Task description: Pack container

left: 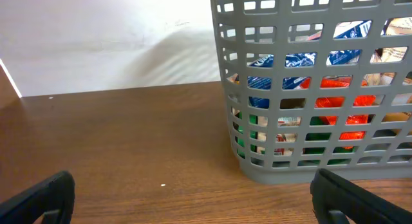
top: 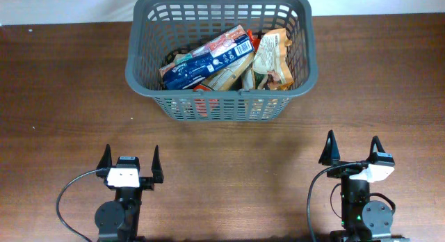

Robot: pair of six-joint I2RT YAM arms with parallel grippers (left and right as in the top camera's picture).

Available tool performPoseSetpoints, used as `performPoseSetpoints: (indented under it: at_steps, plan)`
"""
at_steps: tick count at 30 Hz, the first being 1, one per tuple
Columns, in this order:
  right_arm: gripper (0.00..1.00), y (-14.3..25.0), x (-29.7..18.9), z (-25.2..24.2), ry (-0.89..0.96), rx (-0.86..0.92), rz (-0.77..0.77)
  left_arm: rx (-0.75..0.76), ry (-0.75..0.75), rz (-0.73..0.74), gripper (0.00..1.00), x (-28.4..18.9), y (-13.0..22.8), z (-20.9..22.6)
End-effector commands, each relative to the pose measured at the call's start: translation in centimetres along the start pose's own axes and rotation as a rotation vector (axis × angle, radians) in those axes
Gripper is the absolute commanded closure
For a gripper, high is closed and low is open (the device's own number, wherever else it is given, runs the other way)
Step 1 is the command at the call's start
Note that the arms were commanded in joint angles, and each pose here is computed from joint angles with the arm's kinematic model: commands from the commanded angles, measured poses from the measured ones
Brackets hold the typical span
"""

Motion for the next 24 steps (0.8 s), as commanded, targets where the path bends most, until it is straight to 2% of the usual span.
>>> performPoseSetpoints:
  at_steps: [1, 11, 20, 24]
  plan:
    - [0.01, 0.7, 0.0, 0.3, -0.022, -0.003, 0.006, 0.019, -0.005, -0.001, 0.01, 0.0, 0.2, 0.1]
    - [0.01, 3.2, -0.1, 0.4, -0.036, -0.026, 0.148, 0.019, -0.005, -0.001, 0.01, 0.0, 0.2, 0.1]
    - [0.01, 3.2, -0.1, 0.4, -0.042, -0.046, 0.151, 0.019, -0.005, -0.001, 0.01, 0.0, 0.2, 0.1]
    - [0.01, 3.3, -0.2, 0.7, -0.084, -0.139, 0.148, 0.019, -0.005, -0.001, 0.01, 0.0, 0.2, 0.1]
Point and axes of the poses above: each gripper's point midway between its finger pads, its own x axis out along the fingers, its own z axis along the line the jaws close on, y = z × x, the point moved 9 cm from there along -x, back along the fingers, and after that the axes turned 10 degrees about -x, right-handed, at the moved point
